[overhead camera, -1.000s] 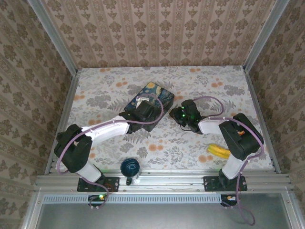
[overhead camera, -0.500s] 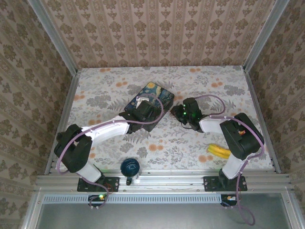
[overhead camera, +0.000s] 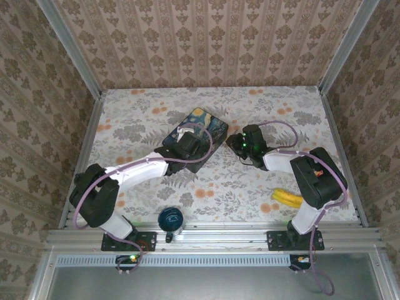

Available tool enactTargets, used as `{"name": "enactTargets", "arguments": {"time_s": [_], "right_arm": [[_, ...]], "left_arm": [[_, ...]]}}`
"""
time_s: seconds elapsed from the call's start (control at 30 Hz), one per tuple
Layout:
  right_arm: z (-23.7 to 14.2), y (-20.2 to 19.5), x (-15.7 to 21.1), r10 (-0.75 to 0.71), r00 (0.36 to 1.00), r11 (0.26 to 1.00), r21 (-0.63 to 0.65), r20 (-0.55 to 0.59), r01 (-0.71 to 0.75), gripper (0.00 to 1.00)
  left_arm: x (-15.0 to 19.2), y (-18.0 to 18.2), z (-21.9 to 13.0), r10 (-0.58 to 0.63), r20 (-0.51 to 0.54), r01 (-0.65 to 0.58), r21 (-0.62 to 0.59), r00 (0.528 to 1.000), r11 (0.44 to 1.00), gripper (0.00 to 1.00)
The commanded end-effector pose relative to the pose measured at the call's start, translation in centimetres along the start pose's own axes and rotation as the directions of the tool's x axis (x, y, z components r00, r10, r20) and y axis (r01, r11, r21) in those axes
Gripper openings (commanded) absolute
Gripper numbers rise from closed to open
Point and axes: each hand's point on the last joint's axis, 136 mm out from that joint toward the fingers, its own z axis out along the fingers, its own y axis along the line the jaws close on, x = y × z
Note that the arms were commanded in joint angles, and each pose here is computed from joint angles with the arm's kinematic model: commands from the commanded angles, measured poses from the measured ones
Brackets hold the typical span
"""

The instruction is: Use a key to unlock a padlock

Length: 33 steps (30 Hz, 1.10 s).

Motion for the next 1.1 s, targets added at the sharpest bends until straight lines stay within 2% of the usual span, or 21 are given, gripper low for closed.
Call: {"name": "enactTargets", "arguments": {"time_s": [0.0, 0.17, 0.3, 0.6, 0.77, 1.07], "right_arm": [[-0.8, 0.8, -0.9, -0.048, 0.999, 0.999, 0.005, 0.018, 0.048, 0.0], [-2.9, 0.2, 0.8, -0.184, 0.978, 0.979, 0.068, -0.098, 0.191, 0.0], [-6.0, -2.2, 2.6, -0.28, 0.933, 0.933, 0.165, -0.225, 0.319, 0.0], [-13.2, -6.8, 4.6, -0.355, 0.826, 0.8, 0.315, -0.437, 0.51, 0.0], [-12.6, -8.7, 6.4, -0.34, 0.746, 0.76, 0.301, -0.573, 0.577, 0.0], [-9.6, -9.8, 7.0, -0.349, 0.675, 0.711, 0.285, -0.65, 0.642, 0.02]], "left_arm": [[3.1, 2.2, -0.1, 0.047, -0.106, -0.053, -0.055, 0.993, 0.997, 0.96], [1.7, 2.5, -1.5, 0.017, -0.057, -0.019, -0.039, 0.998, 0.999, 0.96], [0.4, 3.0, -2.8, -0.019, -0.013, 0.019, -0.016, 1.0, 1.0, 0.96], [-1.8, 4.6, -6.0, -0.167, 0.063, 0.162, 0.066, 0.984, 0.984, 0.98], [-1.8, 5.4, -6.2, -0.305, 0.048, 0.295, 0.145, 0.951, 0.944, 1.0], [-1.0, 6.2, -4.5, -0.469, -0.02, 0.462, 0.223, 0.883, 0.859, 1.0]]}}
